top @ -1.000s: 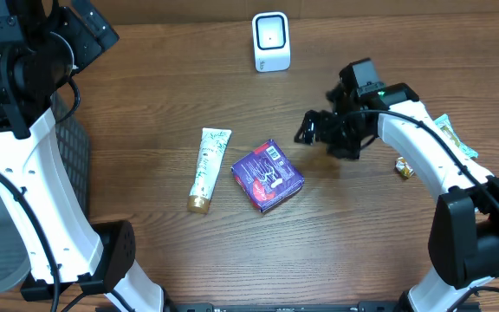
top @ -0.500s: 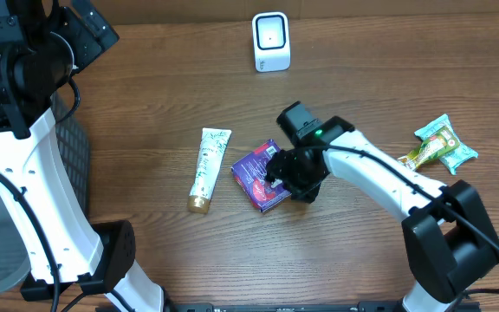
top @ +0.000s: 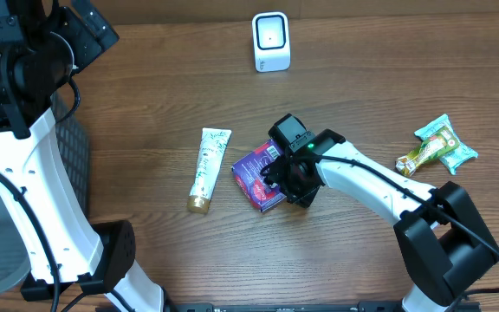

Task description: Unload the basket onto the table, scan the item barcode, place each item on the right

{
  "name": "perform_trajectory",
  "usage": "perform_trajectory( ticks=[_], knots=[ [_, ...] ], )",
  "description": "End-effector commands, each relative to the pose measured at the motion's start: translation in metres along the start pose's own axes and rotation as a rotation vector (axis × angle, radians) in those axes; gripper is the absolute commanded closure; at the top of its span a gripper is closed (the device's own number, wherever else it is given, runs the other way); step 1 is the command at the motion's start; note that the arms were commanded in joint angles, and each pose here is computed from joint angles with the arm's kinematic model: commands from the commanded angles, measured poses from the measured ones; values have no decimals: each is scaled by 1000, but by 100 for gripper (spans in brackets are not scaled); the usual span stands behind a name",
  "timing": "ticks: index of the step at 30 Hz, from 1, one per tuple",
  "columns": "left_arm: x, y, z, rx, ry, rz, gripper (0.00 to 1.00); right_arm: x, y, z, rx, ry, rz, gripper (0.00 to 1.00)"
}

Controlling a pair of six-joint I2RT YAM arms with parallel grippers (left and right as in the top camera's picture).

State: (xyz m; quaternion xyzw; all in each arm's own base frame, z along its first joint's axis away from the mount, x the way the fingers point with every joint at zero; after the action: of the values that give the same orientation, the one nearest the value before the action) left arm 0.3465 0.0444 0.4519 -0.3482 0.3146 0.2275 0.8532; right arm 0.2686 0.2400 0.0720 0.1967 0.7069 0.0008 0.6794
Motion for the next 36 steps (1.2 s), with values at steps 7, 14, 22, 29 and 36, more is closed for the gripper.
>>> perform_trajectory(
  ticks=[7,14,22,29,36],
  knots=[
    [-1,-1,0,-8,-1,-5,1,-20,-27,59,-382,-85,21,41],
    [-1,-1,0,-8,0,-5,0,-34,-40,98,-603,-194,47,35],
    [-1,-1,0,-8,0,-5,1,-72,-39,103,-552,-101,226,20],
    [-1,-1,0,-8,0,-5,0,-68,-59,106,-610,-87,313,14],
    [-1,-1,0,-8,0,-5,1,-43,-57,90,-684,-72,446,11]
  ],
)
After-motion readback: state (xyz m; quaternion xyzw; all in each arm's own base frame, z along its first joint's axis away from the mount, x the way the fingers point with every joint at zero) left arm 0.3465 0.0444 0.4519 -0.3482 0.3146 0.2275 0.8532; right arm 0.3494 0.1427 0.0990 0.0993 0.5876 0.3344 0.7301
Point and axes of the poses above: each gripper's point midway between its finger pads, its own x axis out along the fingers, its own y axis along the line the jaws close on, z = x × y, the point moved 4 cm from there along -x, back along the fingers, and after that the axes turned 12 degrees about -x, right-handed, at the moved point
